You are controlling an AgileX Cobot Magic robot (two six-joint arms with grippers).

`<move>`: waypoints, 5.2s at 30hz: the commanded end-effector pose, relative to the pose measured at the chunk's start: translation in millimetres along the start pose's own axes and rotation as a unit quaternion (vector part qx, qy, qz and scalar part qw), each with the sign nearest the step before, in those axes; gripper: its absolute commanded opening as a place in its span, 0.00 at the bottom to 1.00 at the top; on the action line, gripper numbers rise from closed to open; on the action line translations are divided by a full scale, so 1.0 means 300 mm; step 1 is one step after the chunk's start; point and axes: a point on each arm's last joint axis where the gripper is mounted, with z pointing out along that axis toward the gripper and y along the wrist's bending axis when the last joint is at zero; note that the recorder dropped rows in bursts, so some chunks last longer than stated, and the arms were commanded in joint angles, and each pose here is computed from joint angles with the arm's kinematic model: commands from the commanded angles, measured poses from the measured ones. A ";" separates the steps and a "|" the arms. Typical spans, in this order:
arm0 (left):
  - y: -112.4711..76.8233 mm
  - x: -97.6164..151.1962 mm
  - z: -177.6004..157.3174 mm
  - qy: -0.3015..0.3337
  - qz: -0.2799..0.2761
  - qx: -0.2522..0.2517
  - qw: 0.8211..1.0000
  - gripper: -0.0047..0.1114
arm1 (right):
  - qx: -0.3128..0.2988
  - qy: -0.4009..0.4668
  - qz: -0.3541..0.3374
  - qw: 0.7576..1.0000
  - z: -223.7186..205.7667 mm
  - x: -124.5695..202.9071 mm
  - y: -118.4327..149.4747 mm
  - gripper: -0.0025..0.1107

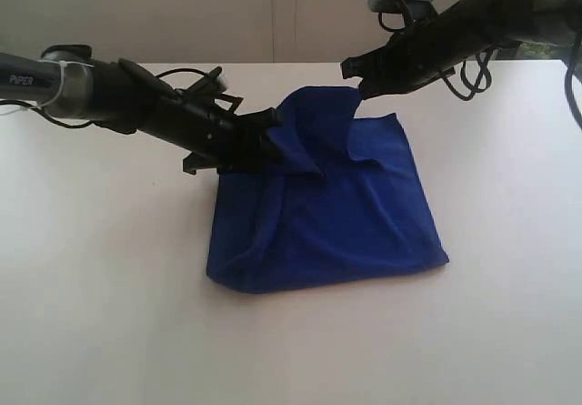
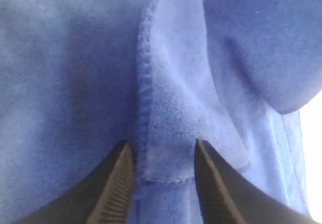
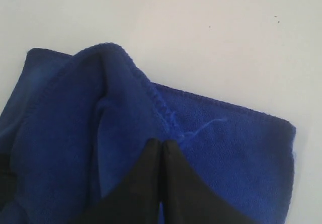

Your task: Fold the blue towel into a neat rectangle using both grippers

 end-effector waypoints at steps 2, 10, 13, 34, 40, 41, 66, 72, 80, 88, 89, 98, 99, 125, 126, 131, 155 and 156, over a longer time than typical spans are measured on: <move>-0.024 0.003 -0.002 0.009 0.002 0.019 1.000 0.43 | 0.005 -0.002 -0.003 1.000 -0.011 -0.004 -0.007 0.02; -0.025 0.007 -0.002 0.015 0.005 0.021 1.000 0.24 | 0.005 -0.002 -0.003 1.000 -0.011 -0.004 -0.007 0.02; -0.026 0.008 -0.002 0.017 0.005 0.022 1.000 0.13 | 0.005 -0.002 -0.003 1.000 -0.011 -0.004 -0.007 0.02; -0.178 -0.059 -0.378 0.030 0.191 0.070 0.979 0.04 | 0.020 0.033 -0.076 0.996 -0.257 -0.053 0.071 0.02; -0.245 0.007 -0.500 0.111 0.272 0.076 0.953 0.04 | 0.023 0.054 -0.115 0.992 -0.468 -0.063 0.145 0.02; -0.258 0.015 -0.524 0.115 0.282 0.076 0.950 0.04 | 0.019 0.054 -0.119 0.991 -0.508 -0.063 0.161 0.02; -0.589 0.304 -1.030 0.113 0.410 0.095 0.900 0.04 | -0.016 0.012 -0.163 0.986 -1.066 0.263 0.434 0.02; -0.613 0.354 -1.117 0.084 0.414 0.095 0.902 0.04 | -0.010 -0.036 -0.179 0.983 -1.184 0.309 0.471 0.02; -0.521 0.399 -1.024 0.144 0.392 0.087 0.904 0.04 | -0.017 0.028 -0.154 0.988 -1.056 0.368 0.427 0.02; -0.502 0.362 -0.985 0.072 0.466 0.068 0.879 0.04 | 0.032 -0.033 -0.152 0.987 -0.972 0.318 0.376 0.02; -0.503 0.352 -0.983 0.056 0.473 0.061 0.877 0.04 | 0.042 -0.054 -0.154 0.986 -0.969 0.307 0.370 0.02; -0.469 0.281 -0.890 0.036 0.463 0.033 0.885 0.04 | 0.056 -0.028 -0.157 0.986 -0.854 0.306 0.322 0.02; -0.462 0.276 -0.876 0.042 0.461 0.031 0.886 0.04 | 0.056 -0.022 -0.157 0.986 -0.839 0.308 0.317 0.02; -0.395 0.152 -0.779 -0.042 0.486 -0.075 0.870 0.04 | 0.107 -0.086 -0.172 0.975 -0.755 0.241 0.264 0.02; -0.388 0.149 -0.765 -0.037 0.484 -0.076 0.871 0.04 | 0.108 -0.087 -0.172 0.975 -0.750 0.239 0.262 0.02; -0.362 0.125 -0.717 -0.037 0.482 -0.089 0.871 0.04 | 0.114 -0.097 -0.170 0.974 -0.732 0.229 0.253 0.02; -0.300 0.023 -0.590 -0.121 0.462 -0.133 0.868 0.04 | 0.145 -0.120 -0.160 0.969 -0.594 0.168 0.181 0.02; -0.299 0.022 -0.588 -0.122 0.462 -0.134 0.868 0.04 | 0.146 -0.122 -0.158 0.969 -0.600 0.164 0.180 0.02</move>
